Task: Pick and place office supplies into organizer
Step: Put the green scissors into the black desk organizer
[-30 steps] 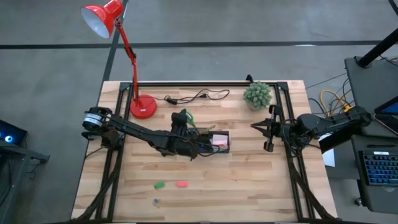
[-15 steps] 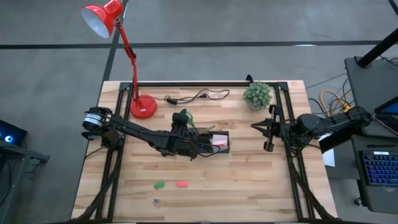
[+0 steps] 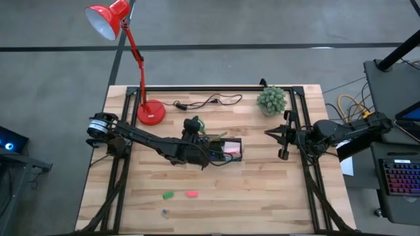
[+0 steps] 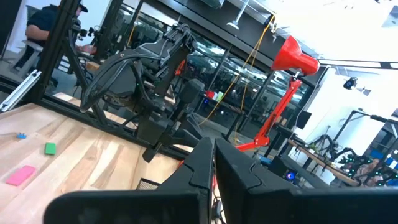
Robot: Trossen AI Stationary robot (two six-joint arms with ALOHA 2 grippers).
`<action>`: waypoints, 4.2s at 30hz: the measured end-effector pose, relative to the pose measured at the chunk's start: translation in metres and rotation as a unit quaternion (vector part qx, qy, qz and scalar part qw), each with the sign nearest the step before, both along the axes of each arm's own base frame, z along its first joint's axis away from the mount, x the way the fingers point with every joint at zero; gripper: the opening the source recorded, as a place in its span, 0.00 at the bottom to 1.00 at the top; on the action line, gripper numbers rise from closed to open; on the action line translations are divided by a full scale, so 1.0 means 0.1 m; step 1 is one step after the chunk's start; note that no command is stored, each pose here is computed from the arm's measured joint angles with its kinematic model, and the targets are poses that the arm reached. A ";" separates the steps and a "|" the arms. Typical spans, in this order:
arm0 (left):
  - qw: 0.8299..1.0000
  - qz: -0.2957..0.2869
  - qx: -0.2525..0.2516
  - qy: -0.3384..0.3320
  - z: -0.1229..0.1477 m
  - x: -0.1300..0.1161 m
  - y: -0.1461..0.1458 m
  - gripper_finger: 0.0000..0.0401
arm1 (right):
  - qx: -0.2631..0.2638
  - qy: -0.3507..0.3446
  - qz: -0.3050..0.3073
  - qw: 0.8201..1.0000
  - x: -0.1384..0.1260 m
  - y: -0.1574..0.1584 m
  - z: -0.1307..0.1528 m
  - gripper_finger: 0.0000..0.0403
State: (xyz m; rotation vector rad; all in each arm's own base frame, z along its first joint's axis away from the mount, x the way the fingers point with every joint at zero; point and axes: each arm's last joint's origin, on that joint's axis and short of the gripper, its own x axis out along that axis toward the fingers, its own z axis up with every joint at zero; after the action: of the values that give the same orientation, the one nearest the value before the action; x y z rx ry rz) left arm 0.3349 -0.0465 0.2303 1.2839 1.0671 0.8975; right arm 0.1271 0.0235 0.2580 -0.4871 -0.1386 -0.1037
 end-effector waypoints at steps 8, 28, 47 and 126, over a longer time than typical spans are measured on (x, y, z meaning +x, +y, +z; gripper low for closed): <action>1.000 -0.004 -0.004 0.004 0.00 0.00 -0.01 0.08 | -0.009 0.001 -0.002 1.000 0.00 0.00 0.00 0.02; 0.999 -0.030 -0.044 0.006 0.02 0.03 -0.02 0.08 | -0.012 0.003 -0.002 1.000 0.00 0.00 0.00 0.02; 0.998 -0.037 -0.040 0.023 0.06 0.05 -0.03 0.08 | -0.012 0.003 -0.002 1.000 0.00 0.00 0.00 0.02; 0.999 -0.033 0.024 -0.005 -0.14 0.29 -0.39 0.19 | -0.023 0.004 -0.004 1.000 0.00 0.00 -0.01 0.02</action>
State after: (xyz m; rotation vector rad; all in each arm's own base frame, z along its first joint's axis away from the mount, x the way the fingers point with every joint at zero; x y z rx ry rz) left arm 0.3638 -0.0859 0.2163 1.3458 0.9952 0.8837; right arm 0.1272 0.0235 0.2574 -0.5347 -0.1310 -0.1059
